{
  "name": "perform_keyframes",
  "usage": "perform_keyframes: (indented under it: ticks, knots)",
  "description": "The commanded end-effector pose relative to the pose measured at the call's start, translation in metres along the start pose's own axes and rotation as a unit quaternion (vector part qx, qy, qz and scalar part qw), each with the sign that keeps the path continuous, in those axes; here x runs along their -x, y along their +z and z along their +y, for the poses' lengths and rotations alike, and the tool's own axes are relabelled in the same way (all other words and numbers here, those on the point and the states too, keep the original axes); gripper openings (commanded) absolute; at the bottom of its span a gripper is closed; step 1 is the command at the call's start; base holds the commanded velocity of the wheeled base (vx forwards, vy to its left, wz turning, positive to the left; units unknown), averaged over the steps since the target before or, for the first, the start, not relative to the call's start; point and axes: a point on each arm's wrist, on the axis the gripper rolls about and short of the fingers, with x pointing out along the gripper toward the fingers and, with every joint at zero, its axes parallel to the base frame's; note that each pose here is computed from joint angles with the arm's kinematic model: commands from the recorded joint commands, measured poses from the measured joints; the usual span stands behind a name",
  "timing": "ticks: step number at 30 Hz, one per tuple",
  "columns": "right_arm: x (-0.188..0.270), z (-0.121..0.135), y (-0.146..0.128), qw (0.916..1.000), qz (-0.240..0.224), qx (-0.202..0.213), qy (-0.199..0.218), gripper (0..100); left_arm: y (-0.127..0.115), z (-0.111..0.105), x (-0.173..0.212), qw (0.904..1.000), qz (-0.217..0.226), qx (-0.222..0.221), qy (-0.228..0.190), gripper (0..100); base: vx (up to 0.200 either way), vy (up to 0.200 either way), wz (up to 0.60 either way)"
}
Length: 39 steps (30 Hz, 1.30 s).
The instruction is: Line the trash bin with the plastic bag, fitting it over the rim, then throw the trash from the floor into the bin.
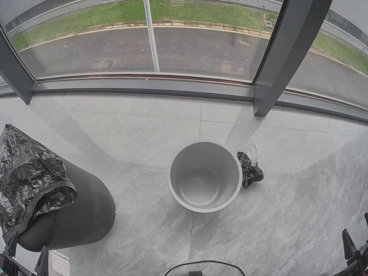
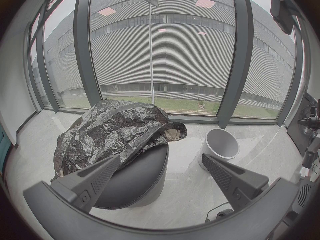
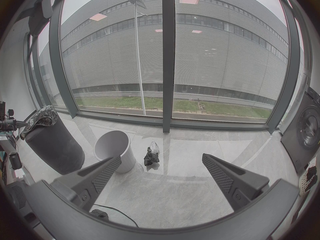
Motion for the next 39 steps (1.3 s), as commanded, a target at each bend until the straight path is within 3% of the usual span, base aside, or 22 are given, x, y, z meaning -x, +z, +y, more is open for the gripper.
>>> perform_keyframes:
  ticks: [1, 5, 6, 8, 9, 11, 12, 13, 15, 20, 23, 27, 34, 39]
  knots:
    - [0.0, 0.0, -0.004, 1.0, -0.001, -0.005, -0.004, 100, -0.004, 0.0, 0.0, 1.0, -0.007, 0.001, 0.0, 100, 0.0, 0.0, 0.0]
    - [0.0, 0.0, -0.004, 1.0, -0.002, -0.005, -0.005, 100, -0.003, 0.0, 0.0, 0.9999, -0.012, 0.001, 0.0, 100, 0.0, 0.0, 0.0]
    - [0.0, 0.0, -0.004, 1.0, -0.001, -0.003, -0.002, 100, 0.011, 0.0, 0.003, 0.9991, -0.041, 0.011, -0.003, 100, 0.0, 0.0, 0.0]
    - [0.0, 0.0, -0.004, 1.0, -0.001, -0.004, -0.002, 100, 0.013, 0.0, 0.004, 0.999, -0.043, 0.013, -0.005, 100, 0.0, 0.0, 0.0]
    - [0.0, 0.0, -0.004, 1.0, -0.003, -0.005, -0.002, 100, 0.077, 0.001, 0.017, 0.9923, -0.104, 0.063, -0.022, 100, 0.0, 0.0, 0.0]
    - [0.0, 0.0, -0.003, 1.0, -0.005, -0.005, -0.002, 100, 0.09, 0.001, 0.018, 0.9923, -0.102, 0.064, -0.028, 100, 0.0, 0.0, 0.0]
    - [0.009, 0.0, 0.024, 0.9985, -0.05, -0.024, 0.002, 100, 0.112, 0.003, 0.018, 0.995, -0.084, 0.038, -0.039, 100, 0.0, 0.0, 0.0]
    - [0.017, 0.0, 0.051, 0.9957, -0.079, -0.05, 0.006, 100, 0.115, 0.003, 0.017, 0.996, -0.075, 0.022, -0.043, 100, 0.0, 0.0, 0.0]
    - [0.02, 0.0, 0.097, 0.9925, -0.083, -0.088, 0.012, 100, 0.116, 0.003, 0.012, 0.9967, -0.064, -0.001, -0.049, 100, 0.0, 0.0, 0.0]
    - [0.009, 0.0, 0.129, 0.9952, -0.074, -0.058, 0.026, 100, 0.119, 0.001, 0.008, 0.9933, -0.061, -0.046, -0.087, 100, 0.0, 0.0, 0.0]
    - [-0.007, 0.002, 0.145, 0.9944, -0.075, -0.022, 0.071, 100, 0.122, -0.001, -0.004, 0.9863, -0.043, -0.114, -0.111, 100, 0.0, 0.0, 0.0]
    - [-0.021, 0.004, 0.137, 0.993, -0.038, -0.001, 0.112, 100, 0.122, -0.003, -0.018, 0.9729, -0.016, -0.186, -0.136, 100, 0.0, 0.0, 0.0]
    - [-0.023, 0.004, 0.092, 0.9941, 0.014, -0.024, 0.105, 100, 0.113, -0.006, -0.041, 0.9517, 0.034, -0.257, -0.165, 100, 0.0, 0.0, 0.0]
    - [-0.015, 0.004, 0.068, 0.9928, 0.02, -0.053, 0.106, 100, 0.101, -0.009, -0.07, 0.9161, 0.103, -0.338, -0.189, 100, 0.0, 0.0, 0.0]
